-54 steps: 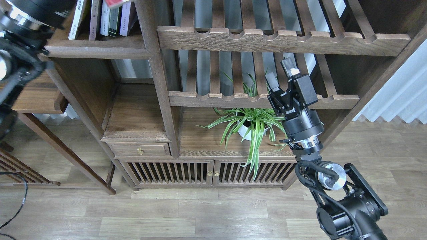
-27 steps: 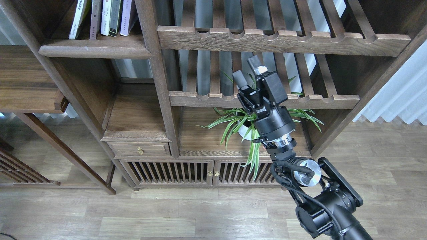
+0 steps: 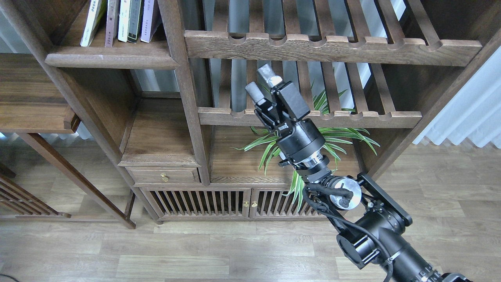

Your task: Organize books on shelf

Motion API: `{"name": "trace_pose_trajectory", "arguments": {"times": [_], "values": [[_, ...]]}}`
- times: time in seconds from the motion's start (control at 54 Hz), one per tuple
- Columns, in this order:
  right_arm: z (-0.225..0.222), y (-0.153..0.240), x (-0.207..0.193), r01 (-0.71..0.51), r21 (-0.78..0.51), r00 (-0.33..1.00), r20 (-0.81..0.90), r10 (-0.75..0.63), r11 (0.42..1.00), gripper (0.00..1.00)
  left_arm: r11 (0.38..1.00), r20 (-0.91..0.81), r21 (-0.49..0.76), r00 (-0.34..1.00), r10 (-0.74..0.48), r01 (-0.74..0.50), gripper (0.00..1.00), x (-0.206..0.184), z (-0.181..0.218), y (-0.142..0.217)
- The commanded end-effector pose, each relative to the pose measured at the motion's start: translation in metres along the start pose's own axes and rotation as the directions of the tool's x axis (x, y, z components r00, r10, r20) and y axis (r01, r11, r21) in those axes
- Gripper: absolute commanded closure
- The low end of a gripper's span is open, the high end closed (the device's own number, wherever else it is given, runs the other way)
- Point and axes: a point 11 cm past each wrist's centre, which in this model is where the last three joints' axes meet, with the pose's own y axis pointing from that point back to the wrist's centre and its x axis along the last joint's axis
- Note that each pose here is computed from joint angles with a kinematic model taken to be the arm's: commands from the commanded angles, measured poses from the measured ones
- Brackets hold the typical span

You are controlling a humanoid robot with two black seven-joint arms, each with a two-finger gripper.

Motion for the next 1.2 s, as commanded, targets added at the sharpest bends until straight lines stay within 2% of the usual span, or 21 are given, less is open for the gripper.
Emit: {"name": "trace_pose_trajectory", "arguments": {"times": [0.0,0.408,0.519,0.593,0.945,1.186], "values": [[0.005,0.001,0.002,-0.006,-0.012,1.0,0.006,0.006,1.0,0.02,0.999,0.093,0.043,0.995,0.023,-0.027,0.95,0.003,0.002,0.004],[0.012,0.001,0.004,-0.011,-0.032,1.0,0.012,0.011,0.999,0.02,0.991,0.271,0.112,0.962,0.041,-0.074,0.95,0.008,-0.003,0.006],[0.018,0.002,0.005,-0.017,-0.05,1.0,0.019,0.018,0.999,0.02,0.983,0.308,0.102,0.944,0.115,-0.153,0.95,0.016,-0.005,0.005],[0.019,0.003,0.006,-0.018,-0.05,1.0,0.021,0.019,0.999,0.02,0.968,0.311,0.028,0.922,0.229,-0.25,0.95,0.027,-0.003,0.005],[0.019,0.004,0.006,-0.02,-0.049,1.0,0.023,0.021,0.999,0.02,0.951,0.37,0.043,0.889,0.27,-0.307,0.96,0.029,-0.046,-0.016],[0.026,0.005,0.008,-0.026,-0.066,0.999,0.034,0.028,0.997,0.02,0.919,0.375,0.024,0.856,0.356,-0.392,0.96,0.032,-0.076,-0.031]]}}
